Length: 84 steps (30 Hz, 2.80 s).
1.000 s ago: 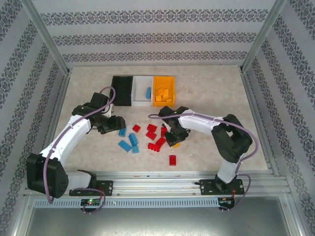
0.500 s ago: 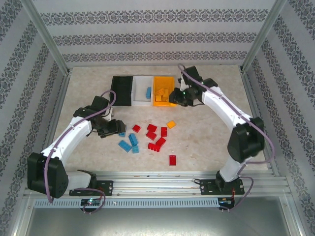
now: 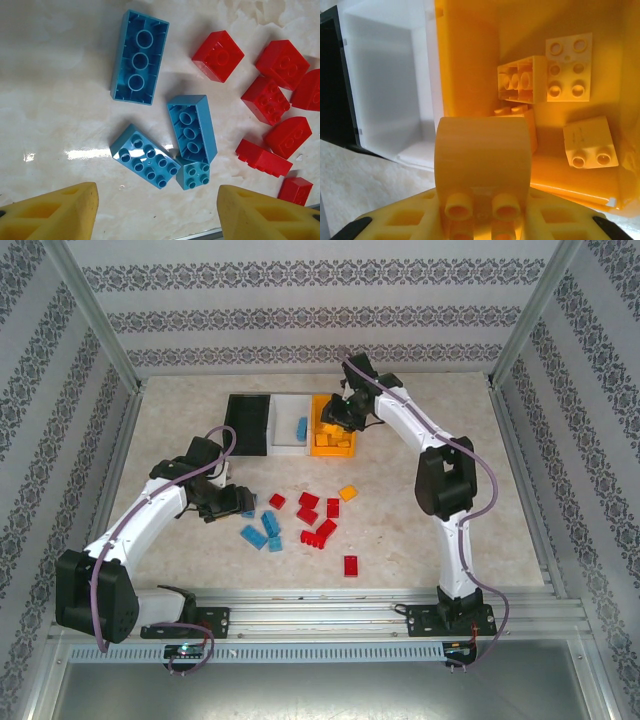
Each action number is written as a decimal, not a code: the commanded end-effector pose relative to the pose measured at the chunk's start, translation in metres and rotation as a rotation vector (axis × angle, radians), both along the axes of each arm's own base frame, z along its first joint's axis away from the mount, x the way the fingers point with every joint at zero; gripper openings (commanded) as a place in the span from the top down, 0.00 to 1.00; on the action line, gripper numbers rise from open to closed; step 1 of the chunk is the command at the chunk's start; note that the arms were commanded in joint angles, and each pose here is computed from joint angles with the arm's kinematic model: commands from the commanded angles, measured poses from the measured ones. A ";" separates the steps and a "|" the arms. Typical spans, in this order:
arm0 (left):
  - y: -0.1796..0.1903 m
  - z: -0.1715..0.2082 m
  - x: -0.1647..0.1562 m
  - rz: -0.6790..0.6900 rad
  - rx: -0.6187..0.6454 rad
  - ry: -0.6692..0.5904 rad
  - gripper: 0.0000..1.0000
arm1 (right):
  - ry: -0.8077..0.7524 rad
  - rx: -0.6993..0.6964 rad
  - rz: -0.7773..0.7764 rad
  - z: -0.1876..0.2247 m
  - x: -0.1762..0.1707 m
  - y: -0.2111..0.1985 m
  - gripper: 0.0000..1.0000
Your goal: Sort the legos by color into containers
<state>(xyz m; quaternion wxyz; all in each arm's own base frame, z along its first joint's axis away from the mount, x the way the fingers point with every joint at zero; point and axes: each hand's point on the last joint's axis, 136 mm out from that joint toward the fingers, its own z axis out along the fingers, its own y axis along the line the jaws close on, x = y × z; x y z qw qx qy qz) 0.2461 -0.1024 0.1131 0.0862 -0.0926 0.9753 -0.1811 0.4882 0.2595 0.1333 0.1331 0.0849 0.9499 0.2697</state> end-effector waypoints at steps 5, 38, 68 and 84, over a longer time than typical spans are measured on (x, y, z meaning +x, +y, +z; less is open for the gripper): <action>0.002 -0.007 0.001 -0.006 0.015 0.025 0.36 | 0.014 0.013 -0.008 0.005 0.004 0.002 0.63; -0.010 -0.093 0.074 -0.182 0.154 0.147 0.49 | 0.005 -0.032 0.049 0.041 -0.175 -0.029 0.44; -0.050 0.039 0.253 0.145 -0.219 -0.148 0.87 | 0.031 -0.023 0.060 0.030 -0.206 -0.033 0.44; -0.075 0.020 0.295 0.108 -0.177 -0.126 0.59 | 0.245 -0.266 0.221 -0.027 -0.276 -0.040 0.41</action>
